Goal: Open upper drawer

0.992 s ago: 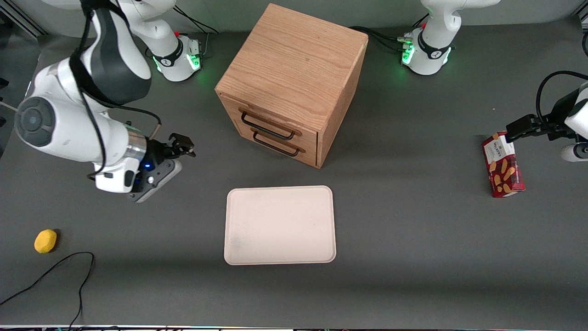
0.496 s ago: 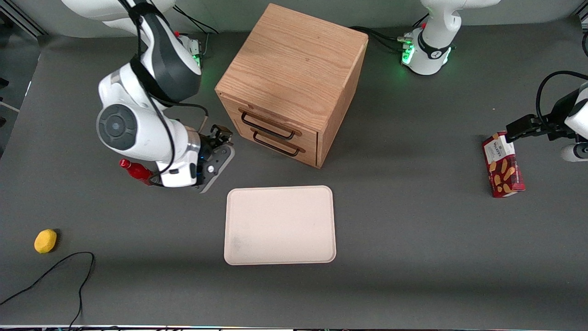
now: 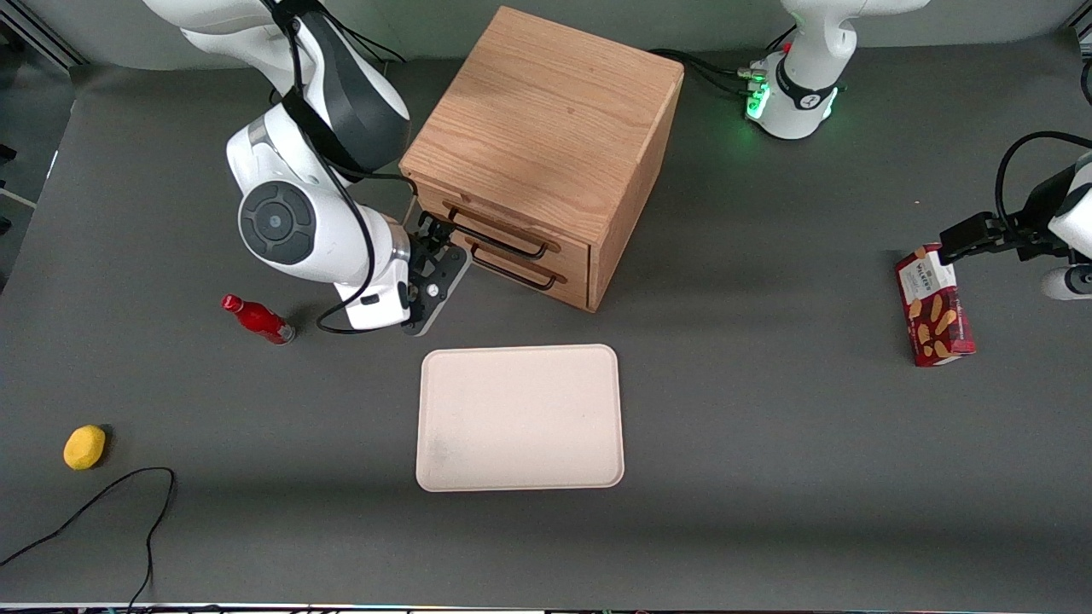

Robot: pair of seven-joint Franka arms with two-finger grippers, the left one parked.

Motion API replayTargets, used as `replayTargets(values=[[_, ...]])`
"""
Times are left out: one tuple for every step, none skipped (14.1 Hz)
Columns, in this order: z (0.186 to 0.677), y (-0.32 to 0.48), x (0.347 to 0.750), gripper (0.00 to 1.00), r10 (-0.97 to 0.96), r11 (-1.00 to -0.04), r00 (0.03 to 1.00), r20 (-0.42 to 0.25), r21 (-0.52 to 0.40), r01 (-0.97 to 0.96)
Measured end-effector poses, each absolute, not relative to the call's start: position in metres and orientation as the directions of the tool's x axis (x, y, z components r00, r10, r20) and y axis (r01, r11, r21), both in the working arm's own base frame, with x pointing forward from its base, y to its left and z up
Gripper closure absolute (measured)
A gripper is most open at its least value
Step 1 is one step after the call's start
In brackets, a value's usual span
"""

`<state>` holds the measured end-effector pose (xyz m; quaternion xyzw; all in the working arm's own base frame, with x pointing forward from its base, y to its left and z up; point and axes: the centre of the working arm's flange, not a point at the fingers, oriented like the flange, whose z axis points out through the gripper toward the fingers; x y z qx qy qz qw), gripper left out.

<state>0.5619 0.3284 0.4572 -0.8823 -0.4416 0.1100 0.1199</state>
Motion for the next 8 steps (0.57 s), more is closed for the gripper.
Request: replayTargets(values=[[0.455, 0.332, 0.559, 0.0, 0.81, -0.576, 0.578, -0.097, -0.313, 0.755], [0.453, 0.334, 0.556, 0.0, 0.814, -0.573, 0.572, -0.105, -0.317, 0.756], [0.45, 0.337, 0.555, 0.0, 0.816, -0.57, 0.567, -0.112, -0.32, 0.757], [0.447, 0.34, 0.553, 0.0, 0.819, -0.566, 0.561, -0.118, -0.325, 0.758], [0.443, 0.345, 0.55, 0.0, 0.822, -0.562, 0.556, -0.123, -0.33, 0.759], [0.44, 0.348, 0.548, 0.0, 0.824, -0.559, 0.552, -0.126, -0.339, 0.757], [0.437, 0.352, 0.546, 0.0, 0.825, -0.556, 0.551, -0.124, -0.355, 0.752], [0.435, 0.355, 0.545, 0.0, 0.824, -0.554, 0.553, -0.122, -0.371, 0.745]])
